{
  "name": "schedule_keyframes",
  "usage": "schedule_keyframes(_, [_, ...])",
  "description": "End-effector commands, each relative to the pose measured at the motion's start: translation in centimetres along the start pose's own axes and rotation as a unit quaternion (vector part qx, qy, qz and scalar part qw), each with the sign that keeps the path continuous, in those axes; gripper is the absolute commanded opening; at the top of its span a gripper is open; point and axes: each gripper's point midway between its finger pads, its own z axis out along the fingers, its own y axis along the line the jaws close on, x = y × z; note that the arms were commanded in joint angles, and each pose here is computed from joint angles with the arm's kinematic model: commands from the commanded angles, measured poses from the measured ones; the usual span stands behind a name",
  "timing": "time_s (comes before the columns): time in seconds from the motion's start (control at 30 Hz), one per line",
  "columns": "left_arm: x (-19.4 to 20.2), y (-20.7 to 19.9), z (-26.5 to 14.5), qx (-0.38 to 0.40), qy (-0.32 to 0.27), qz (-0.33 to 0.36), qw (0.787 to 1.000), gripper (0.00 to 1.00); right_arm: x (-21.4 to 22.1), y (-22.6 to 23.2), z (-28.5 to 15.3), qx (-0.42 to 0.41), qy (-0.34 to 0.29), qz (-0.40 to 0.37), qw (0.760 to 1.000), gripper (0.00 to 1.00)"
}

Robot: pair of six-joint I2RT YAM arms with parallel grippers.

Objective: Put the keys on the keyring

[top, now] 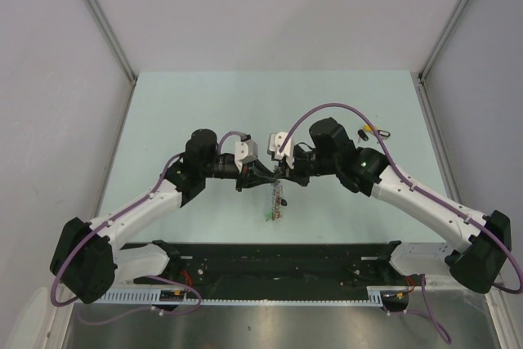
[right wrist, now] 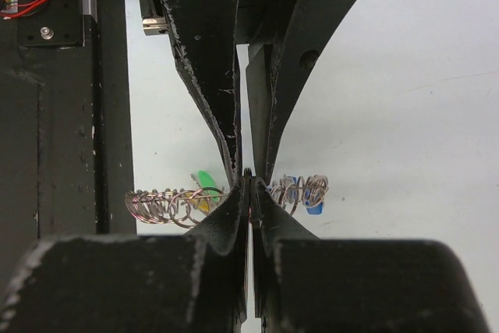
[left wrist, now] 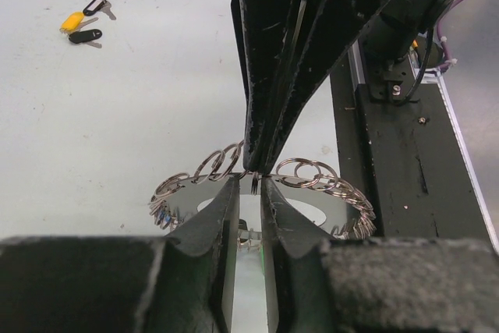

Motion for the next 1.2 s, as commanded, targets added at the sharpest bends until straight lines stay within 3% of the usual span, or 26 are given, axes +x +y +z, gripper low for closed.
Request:
schedule_keyframes(0.0, [-1.5,-0.5,0.3,0.019,-0.011,0.015,1.0,0.2,-3.6,-0.3,-0.8,0.008,-0.056,-0.036,0.998,0.0])
schedule_keyframes(0.33, [-1.9,-0.9,0.3,0.027,-0.018,0.017,0.999,0.18,-2.9,-0.2,0.0,0.004,-0.042,-0.03,0.999,0.0])
schedule_keyframes(0.4, [-2.0,-0.9,0.3,0.029,-0.019,0.018,0.999,0.15,-2.8,-0.2,-0.1,0.005,-0.041,-0.03,0.999,0.0])
schedule_keyframes(0.5, [-1.9,-1.0,0.3,0.03,-0.019,0.018,0.999,0.0,-2.9,-0.3,-0.1,0.007,-0.042,-0.03,0.999,0.0])
schedule_keyframes(0.67, [-2.1,-0.8,0.2,0.02,-0.021,0.024,0.999,0.0,-4.0,-1.0,-1.0,0.033,-0.059,-0.018,0.998,0.01])
schedule_keyframes(0.7, [-2.0,-0.6,0.2,0.013,-0.021,0.022,0.999,0.0,-4.2,-1.3,-1.3,0.043,-0.062,-0.015,0.997,0.06])
schedule_keyframes(0.73, [-2.1,-0.5,0.2,0.008,-0.022,0.022,0.999,0.0,-4.5,-1.6,-1.6,0.052,-0.066,-0.013,0.996,0.22])
schedule_keyframes(0.8, [-2.0,-0.1,0.2,-0.003,-0.02,0.017,1.0,0.0,-5.1,-2.7,-2.7,0.086,-0.077,0.005,0.993,0.42])
schedule_keyframes(0.83, [-1.9,0.0,0.2,-0.007,-0.017,0.012,1.0,0.0,-5.2,-3.1,-3.1,0.098,-0.081,0.013,0.992,0.47])
schedule_keyframes(0.93, [-1.6,0.7,0.1,-0.026,-0.004,-0.006,1.0,0.01,-4.5,-5.4,-4.9,0.161,-0.075,0.055,0.983,0.57])
schedule_keyframes(1.03, [-1.4,1.2,-0.1,-0.043,0.011,-0.023,0.999,0.0,-2.2,-8.7,-6.6,0.24,-0.049,0.114,0.963,0.58])
schedule_keyframes(1.17, [-1.2,2.0,-0.8,-0.085,0.025,-0.031,0.996,0.0,2.7,-12.8,-8.6,0.339,0.003,0.2,0.919,0.61])
